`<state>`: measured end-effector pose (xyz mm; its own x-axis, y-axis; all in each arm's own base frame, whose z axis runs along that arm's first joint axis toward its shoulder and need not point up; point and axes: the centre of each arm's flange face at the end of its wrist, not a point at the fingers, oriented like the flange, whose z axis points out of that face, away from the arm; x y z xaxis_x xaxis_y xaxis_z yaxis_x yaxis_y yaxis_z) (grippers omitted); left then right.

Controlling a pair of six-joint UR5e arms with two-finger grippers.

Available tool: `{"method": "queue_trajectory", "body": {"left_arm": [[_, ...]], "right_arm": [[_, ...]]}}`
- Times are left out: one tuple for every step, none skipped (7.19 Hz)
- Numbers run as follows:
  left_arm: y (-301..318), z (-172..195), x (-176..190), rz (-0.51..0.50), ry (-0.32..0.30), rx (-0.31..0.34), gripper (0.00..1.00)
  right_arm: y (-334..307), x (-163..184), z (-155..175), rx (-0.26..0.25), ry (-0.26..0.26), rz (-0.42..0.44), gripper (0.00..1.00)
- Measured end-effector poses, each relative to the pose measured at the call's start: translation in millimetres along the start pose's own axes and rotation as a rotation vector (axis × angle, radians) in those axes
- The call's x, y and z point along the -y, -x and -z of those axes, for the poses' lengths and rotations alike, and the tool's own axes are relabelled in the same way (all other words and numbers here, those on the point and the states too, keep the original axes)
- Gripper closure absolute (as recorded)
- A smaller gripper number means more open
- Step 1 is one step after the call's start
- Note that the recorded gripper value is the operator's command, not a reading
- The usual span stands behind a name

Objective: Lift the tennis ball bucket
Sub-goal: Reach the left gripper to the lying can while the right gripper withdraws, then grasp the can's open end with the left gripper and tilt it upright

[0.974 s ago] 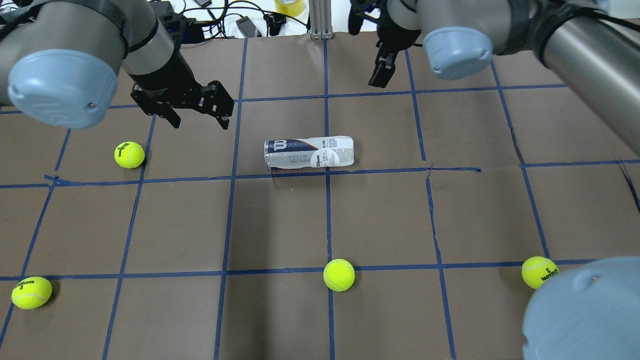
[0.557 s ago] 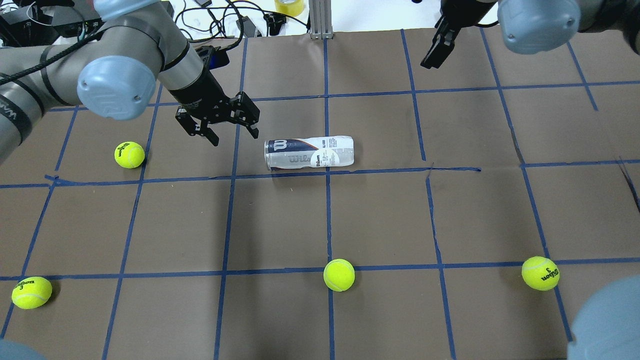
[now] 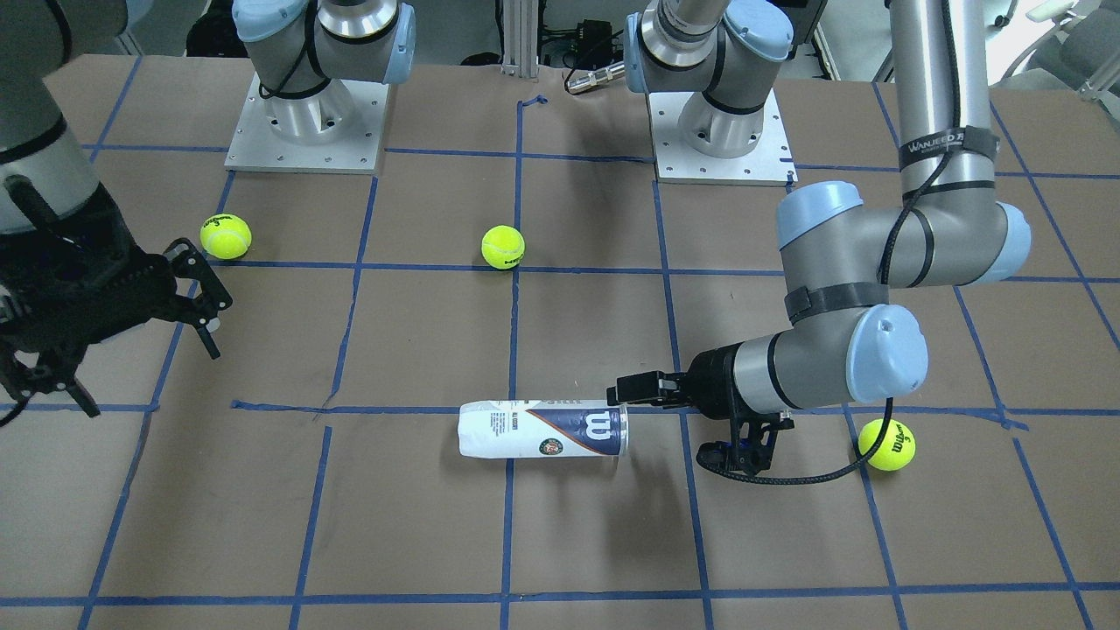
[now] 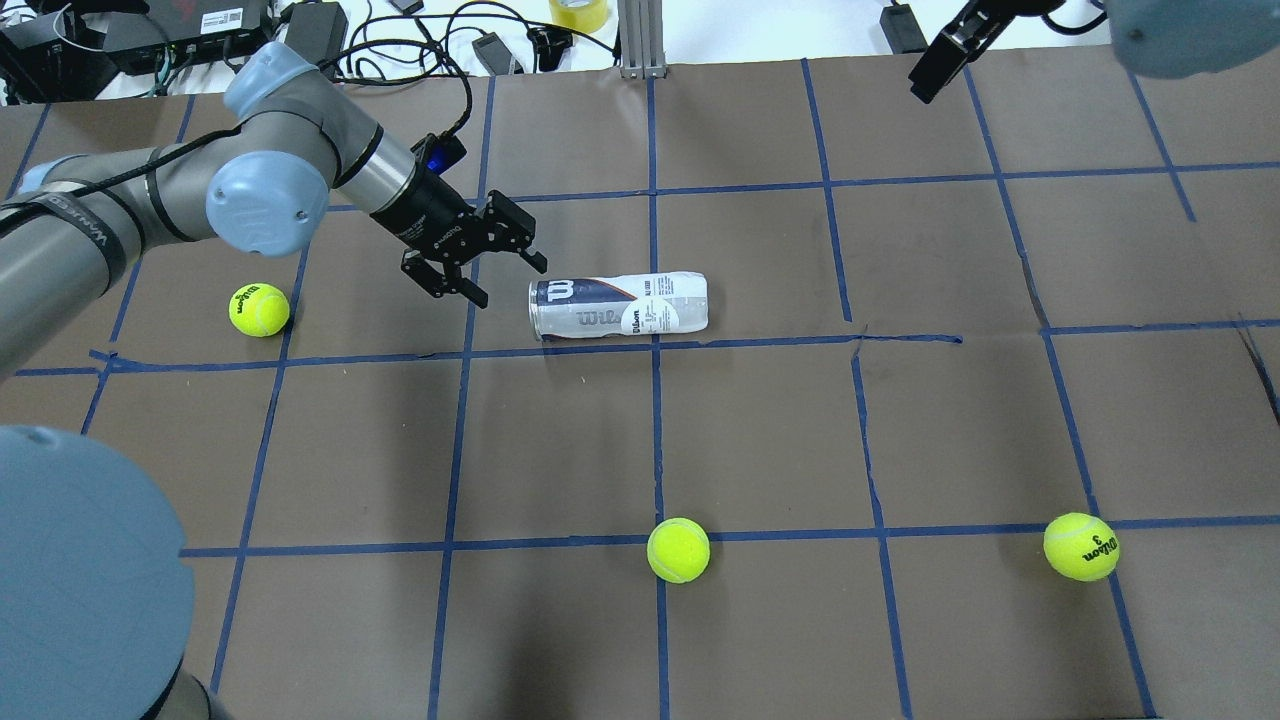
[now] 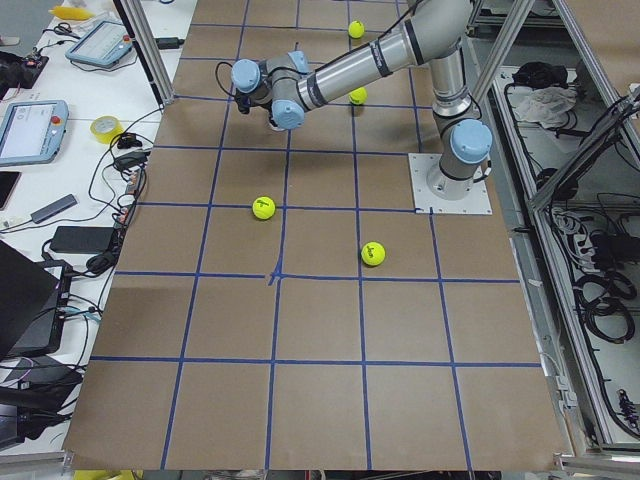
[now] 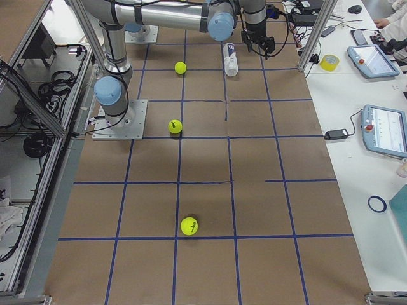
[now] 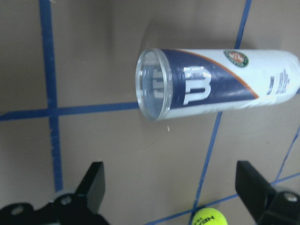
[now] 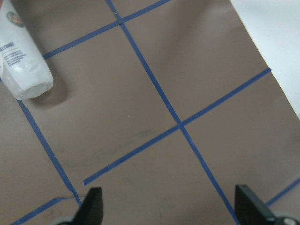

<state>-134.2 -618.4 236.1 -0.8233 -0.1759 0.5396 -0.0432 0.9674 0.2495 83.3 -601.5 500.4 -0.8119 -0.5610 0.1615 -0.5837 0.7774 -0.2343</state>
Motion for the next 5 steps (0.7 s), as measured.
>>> {"method": "queue_trajectory", "body": {"left_arm": [[4.2,-13.6,9.0,0.008,0.008,-0.060,0.00],[7.8,-24.8,16.4,0.011,0.010,-0.101,0.03],[11.7,-34.7,22.0,0.012,0.010,-0.118,0.26],[15.2,-43.2,24.9,0.016,0.015,-0.125,0.51],[17.9,-48.5,25.9,0.019,0.018,-0.127,0.83]], "right_arm": [[4.7,-9.2,21.3,-0.021,0.014,-0.104,0.00],[12.4,-17.4,47.1,-0.037,0.004,-0.180,0.00],[19.2,-24.5,67.0,-0.042,0.000,-0.279,0.00],[24.9,-30.2,75.7,-0.031,0.015,-0.360,0.00],[31.6,-36.0,77.4,-0.005,0.054,-0.424,0.00]]}}
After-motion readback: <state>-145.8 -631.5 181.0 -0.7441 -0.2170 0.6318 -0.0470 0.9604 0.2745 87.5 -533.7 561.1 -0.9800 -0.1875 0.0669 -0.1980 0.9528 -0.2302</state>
